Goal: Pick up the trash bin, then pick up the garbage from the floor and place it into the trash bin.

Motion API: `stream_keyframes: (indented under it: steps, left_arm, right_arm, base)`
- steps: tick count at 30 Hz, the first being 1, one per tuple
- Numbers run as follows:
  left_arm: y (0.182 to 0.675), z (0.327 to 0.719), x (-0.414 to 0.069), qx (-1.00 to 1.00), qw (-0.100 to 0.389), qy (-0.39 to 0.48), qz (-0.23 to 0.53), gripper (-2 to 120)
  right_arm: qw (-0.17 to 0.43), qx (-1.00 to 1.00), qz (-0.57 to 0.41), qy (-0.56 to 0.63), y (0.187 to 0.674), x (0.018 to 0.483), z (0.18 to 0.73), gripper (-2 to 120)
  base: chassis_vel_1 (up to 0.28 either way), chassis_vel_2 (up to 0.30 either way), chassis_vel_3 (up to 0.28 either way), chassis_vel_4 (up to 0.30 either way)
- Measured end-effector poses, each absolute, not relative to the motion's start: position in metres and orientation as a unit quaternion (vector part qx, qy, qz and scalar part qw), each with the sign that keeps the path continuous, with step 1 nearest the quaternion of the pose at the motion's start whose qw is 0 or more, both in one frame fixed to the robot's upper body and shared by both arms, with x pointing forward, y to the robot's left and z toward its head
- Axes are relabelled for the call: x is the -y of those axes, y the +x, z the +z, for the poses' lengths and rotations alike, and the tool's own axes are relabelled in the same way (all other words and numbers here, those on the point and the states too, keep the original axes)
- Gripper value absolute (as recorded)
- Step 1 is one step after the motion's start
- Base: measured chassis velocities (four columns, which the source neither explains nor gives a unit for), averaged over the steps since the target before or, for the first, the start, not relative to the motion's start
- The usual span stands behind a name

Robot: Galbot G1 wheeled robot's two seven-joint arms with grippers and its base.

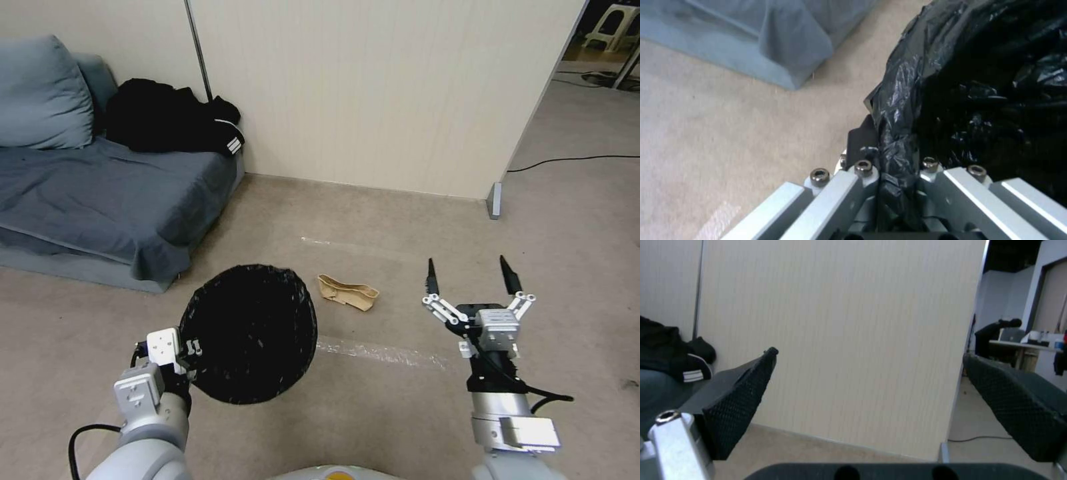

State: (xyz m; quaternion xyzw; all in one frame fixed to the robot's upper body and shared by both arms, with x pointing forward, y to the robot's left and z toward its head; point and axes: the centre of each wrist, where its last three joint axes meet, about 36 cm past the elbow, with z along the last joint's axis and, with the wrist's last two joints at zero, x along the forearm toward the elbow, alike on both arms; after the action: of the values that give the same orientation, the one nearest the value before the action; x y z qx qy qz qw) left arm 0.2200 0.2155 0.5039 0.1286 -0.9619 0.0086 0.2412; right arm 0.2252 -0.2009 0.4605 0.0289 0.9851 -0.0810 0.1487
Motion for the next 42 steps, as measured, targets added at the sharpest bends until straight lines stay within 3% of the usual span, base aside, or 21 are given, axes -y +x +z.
stream_keyframes:
  steps: [8,42]
  left_arm:
    - [0.224,0.506,-0.214,0.968,0.221,0.122,0.003,1]
    - [0.23,0.506,-0.209,0.968,0.214,0.126,0.023,1]
  right_arm:
    - [0.136,-0.987,-0.078,0.018,0.223,0.199,0.456,100]
    - [0.137,-0.989,-0.055,0.009,0.231,0.19,0.436,100]
  base:
    - [0.0,0.0,0.0,0.0]
    - [0.0,0.0,0.0,0.0]
